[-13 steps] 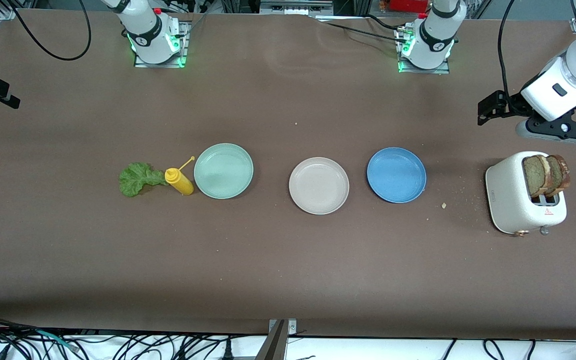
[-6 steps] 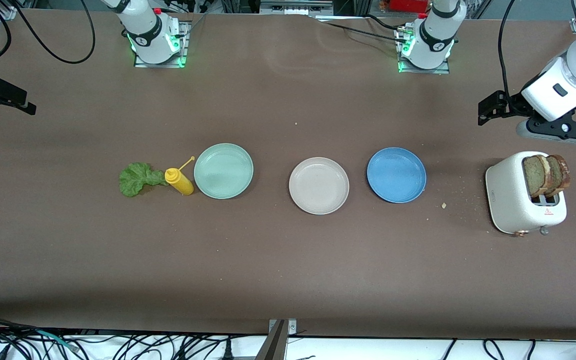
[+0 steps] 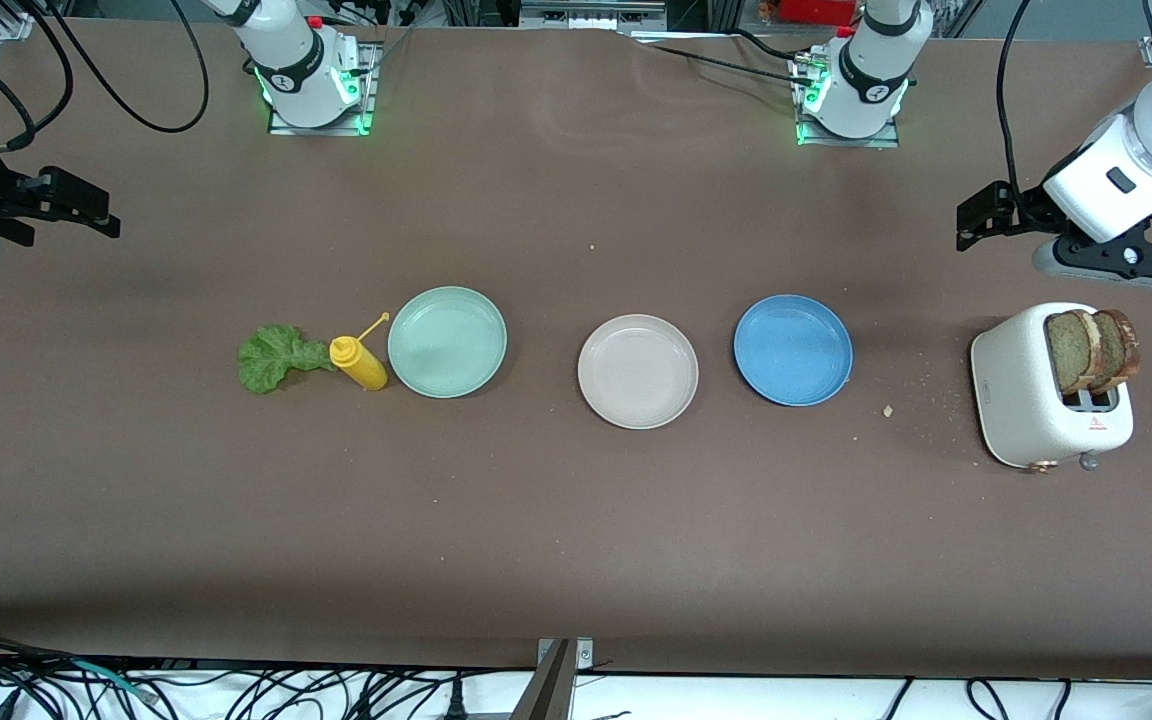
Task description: Make sandwich in beige plate with both arms
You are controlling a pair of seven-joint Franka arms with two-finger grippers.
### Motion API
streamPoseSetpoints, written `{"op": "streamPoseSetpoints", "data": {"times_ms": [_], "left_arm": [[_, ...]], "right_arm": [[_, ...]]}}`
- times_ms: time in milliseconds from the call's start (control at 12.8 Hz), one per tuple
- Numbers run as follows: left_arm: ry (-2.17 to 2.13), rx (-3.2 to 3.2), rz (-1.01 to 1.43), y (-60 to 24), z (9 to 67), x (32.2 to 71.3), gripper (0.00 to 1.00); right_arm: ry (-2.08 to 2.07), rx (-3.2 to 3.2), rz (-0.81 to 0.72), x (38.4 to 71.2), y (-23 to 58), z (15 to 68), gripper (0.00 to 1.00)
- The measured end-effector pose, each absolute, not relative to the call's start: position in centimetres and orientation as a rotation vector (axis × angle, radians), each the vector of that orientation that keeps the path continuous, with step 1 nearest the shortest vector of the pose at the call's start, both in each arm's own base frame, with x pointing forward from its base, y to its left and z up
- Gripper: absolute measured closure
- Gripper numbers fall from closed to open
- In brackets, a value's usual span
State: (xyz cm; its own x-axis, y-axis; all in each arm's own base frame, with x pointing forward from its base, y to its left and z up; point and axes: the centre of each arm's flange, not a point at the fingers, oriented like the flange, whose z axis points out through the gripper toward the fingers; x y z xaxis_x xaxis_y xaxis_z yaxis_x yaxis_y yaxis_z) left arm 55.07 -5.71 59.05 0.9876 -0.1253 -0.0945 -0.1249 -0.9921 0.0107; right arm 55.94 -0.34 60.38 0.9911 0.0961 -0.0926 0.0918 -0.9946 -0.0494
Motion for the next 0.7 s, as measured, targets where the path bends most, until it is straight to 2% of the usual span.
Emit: {"op": "streamPoseSetpoints", "data": {"times_ms": [705], "left_arm": [[-0.196, 3.127, -0.149, -5.70, 59.05, 55.07, 0.00]], "right_arm": [[-0.138, -3.090, 0.148, 56.00, -0.62, 60.30, 0.00]]}}
